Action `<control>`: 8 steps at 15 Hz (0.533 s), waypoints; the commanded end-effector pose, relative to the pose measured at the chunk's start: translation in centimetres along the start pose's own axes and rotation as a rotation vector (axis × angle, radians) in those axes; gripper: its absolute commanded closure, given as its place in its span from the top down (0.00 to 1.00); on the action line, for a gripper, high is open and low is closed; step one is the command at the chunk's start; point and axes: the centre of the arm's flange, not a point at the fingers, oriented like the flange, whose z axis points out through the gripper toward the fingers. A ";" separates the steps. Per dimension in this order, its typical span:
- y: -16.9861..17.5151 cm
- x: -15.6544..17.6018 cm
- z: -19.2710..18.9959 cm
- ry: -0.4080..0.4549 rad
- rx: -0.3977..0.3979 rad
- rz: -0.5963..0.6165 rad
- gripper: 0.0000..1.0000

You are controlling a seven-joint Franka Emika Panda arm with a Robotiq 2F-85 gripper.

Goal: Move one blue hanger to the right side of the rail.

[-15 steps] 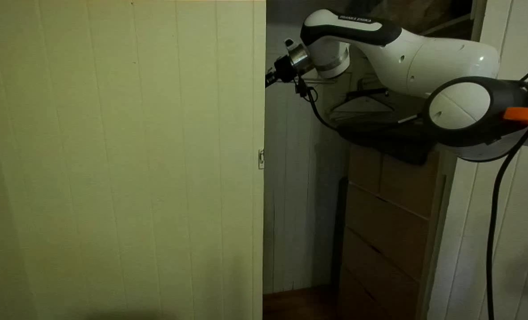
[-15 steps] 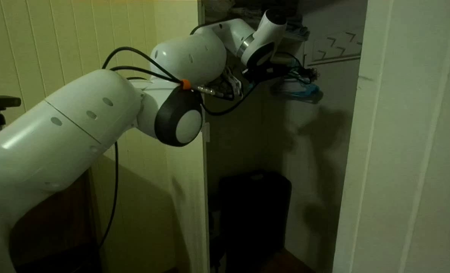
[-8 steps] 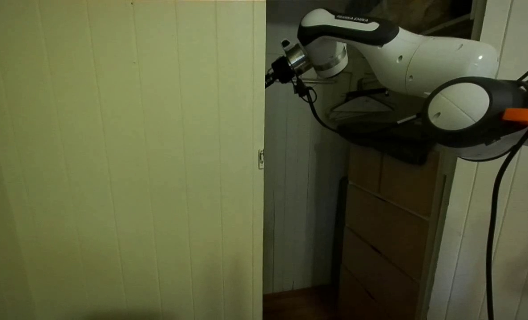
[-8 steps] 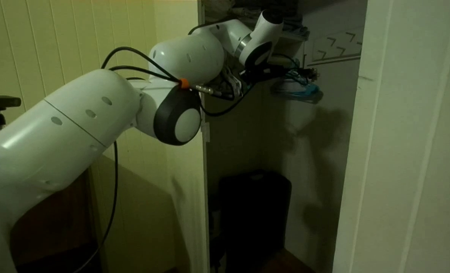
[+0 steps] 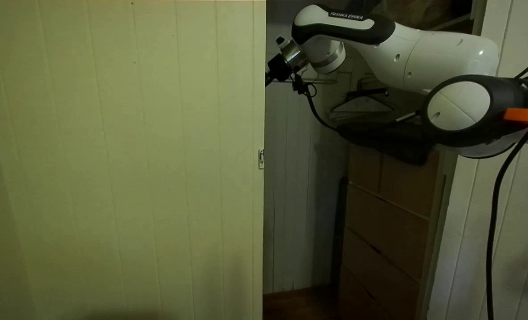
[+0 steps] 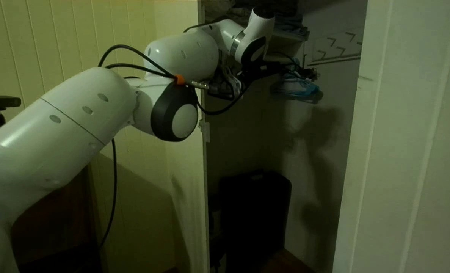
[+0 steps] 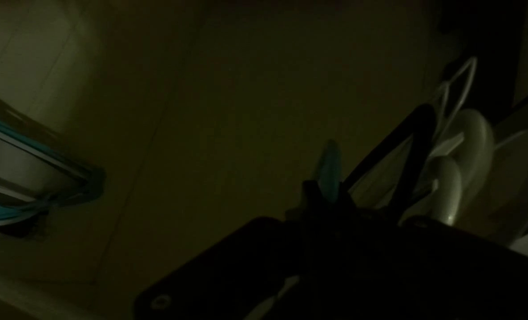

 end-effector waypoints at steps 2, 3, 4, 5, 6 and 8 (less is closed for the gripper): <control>6.1 3.8 2.2 -0.086 0.019 -0.023 0.02; 6.0 3.9 2.2 -0.087 0.016 -0.022 0.02; 6.0 4.0 2.1 -0.088 0.014 -0.029 0.02; 6.0 4.0 2.1 -0.088 0.014 -0.031 0.02; 5.9 4.1 2.1 -0.080 0.012 -0.035 0.02; 5.8 4.2 2.1 -0.085 0.018 -0.046 0.02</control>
